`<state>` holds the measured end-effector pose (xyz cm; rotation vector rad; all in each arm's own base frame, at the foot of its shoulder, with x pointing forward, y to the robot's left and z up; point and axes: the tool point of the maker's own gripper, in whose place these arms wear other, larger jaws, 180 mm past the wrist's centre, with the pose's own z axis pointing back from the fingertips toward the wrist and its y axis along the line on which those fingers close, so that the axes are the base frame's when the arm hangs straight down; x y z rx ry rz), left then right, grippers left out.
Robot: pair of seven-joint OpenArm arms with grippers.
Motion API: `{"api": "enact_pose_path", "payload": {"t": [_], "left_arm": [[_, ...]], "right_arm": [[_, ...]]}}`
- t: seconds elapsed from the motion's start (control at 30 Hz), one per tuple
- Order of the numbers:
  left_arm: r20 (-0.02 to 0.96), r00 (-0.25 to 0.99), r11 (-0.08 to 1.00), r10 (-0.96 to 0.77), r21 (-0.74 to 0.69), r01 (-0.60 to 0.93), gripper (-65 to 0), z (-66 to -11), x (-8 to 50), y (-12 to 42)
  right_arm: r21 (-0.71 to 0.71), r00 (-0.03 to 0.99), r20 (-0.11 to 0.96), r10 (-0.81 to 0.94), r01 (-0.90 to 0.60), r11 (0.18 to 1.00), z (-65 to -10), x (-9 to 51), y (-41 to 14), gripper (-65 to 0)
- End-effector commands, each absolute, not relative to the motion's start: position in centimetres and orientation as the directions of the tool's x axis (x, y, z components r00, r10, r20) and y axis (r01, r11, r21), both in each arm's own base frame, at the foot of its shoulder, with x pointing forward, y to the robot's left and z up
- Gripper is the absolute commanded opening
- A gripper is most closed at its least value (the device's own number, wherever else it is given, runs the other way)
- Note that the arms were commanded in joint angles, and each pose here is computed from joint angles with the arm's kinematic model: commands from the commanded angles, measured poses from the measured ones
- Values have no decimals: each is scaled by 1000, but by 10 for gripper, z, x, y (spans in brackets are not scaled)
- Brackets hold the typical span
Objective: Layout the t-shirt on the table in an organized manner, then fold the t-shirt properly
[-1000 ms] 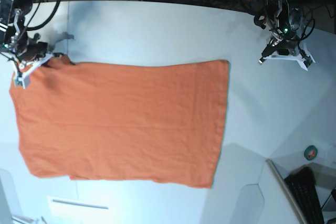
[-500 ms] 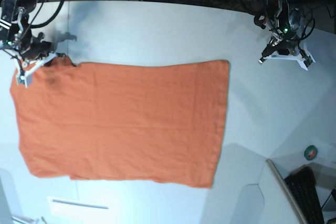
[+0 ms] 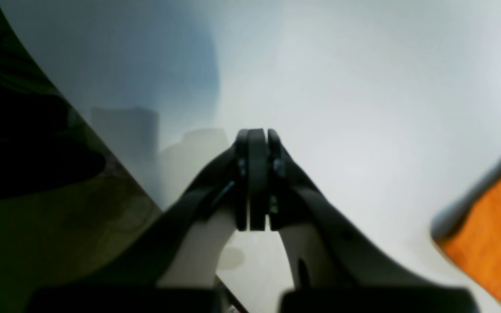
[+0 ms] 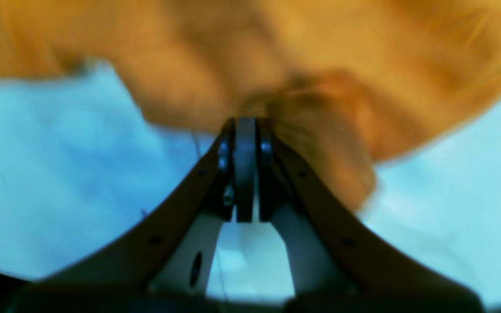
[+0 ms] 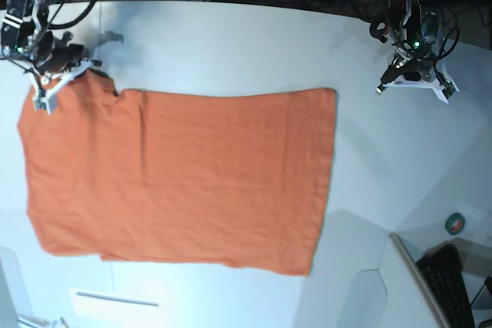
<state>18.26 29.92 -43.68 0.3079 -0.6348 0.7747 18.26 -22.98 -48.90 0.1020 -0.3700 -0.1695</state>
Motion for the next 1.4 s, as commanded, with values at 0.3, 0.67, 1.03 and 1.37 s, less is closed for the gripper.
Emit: {"api": "enact_pose_path", "payload": {"t": [0.3, 0.67, 1.03, 1.37], "left_arm": [[542, 479, 666, 691, -217, -714, -411, -439, 205, 263], [497, 556, 734, 666, -304, -607, -100, -454, 211, 239], [501, 558, 738, 661, -298, -606, -100, -453, 211, 242], [502, 557, 737, 662, -298, -606, -100, -453, 212, 242]], "right_arm": [[46, 781, 604, -160, 166, 985, -403, 216, -263, -650], [181, 761, 548, -348, 298, 937, -438, 197, -298, -323], [224, 811, 459, -364, 291, 930, -476, 189, -282, -650], [184, 847, 397, -355, 305, 934, -490, 156, -284, -650]]}}
